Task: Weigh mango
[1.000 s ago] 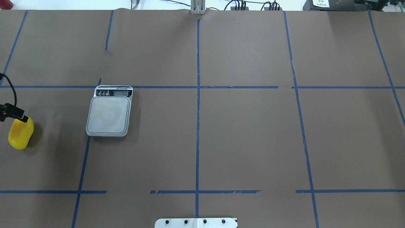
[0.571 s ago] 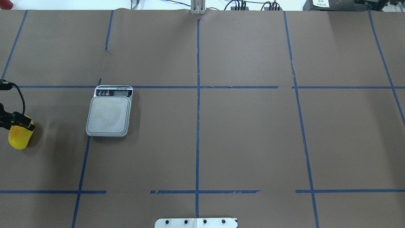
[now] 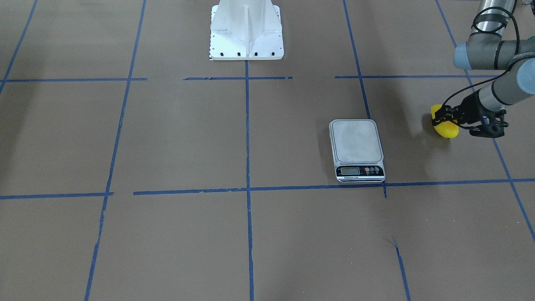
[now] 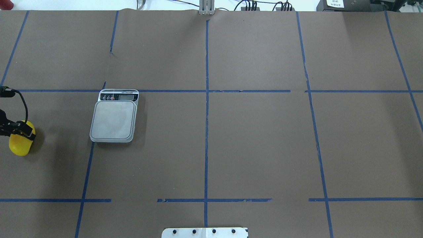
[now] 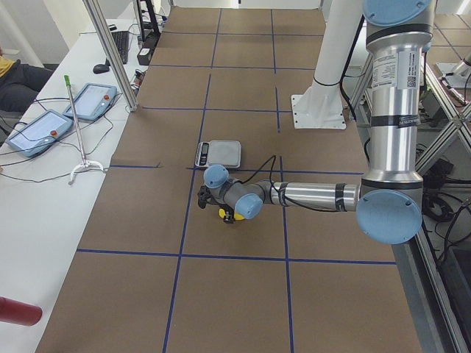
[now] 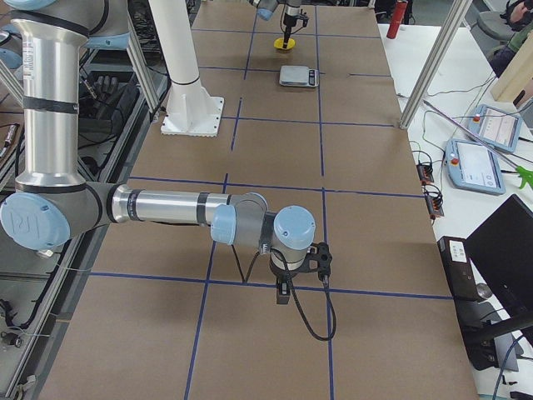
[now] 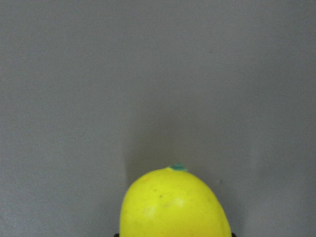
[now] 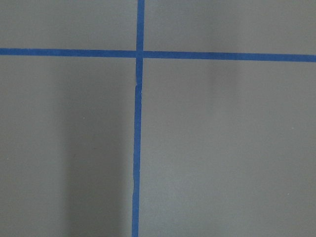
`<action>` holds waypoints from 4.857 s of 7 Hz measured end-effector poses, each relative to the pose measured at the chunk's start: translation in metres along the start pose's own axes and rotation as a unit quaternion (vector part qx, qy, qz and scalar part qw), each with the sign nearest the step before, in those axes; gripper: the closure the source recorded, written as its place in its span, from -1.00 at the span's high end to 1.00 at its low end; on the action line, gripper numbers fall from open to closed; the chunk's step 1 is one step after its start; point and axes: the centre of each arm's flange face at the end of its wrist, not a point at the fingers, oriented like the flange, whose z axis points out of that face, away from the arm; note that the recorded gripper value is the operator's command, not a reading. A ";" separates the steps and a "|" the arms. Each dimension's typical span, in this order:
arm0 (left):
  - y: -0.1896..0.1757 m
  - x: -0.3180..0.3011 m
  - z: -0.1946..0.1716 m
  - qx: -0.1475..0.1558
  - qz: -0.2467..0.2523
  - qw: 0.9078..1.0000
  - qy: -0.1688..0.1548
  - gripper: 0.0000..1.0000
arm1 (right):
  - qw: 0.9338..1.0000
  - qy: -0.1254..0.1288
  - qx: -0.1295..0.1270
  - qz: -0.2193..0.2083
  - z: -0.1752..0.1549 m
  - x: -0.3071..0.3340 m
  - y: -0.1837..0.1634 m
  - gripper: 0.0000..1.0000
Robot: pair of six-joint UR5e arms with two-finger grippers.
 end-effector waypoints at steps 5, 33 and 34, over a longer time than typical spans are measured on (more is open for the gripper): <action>-0.077 0.235 -0.062 0.028 0.007 0.998 0.054 -1.00 | 1.000 0.000 0.000 0.000 0.000 0.000 0.000 1.00; -0.019 -0.209 -0.188 0.070 0.002 0.992 -0.107 1.00 | 1.000 0.000 0.000 0.000 0.000 0.000 0.000 1.00; -0.018 -0.209 -0.189 0.070 0.001 0.992 -0.107 1.00 | 1.000 0.000 0.000 0.000 0.000 0.000 0.000 1.00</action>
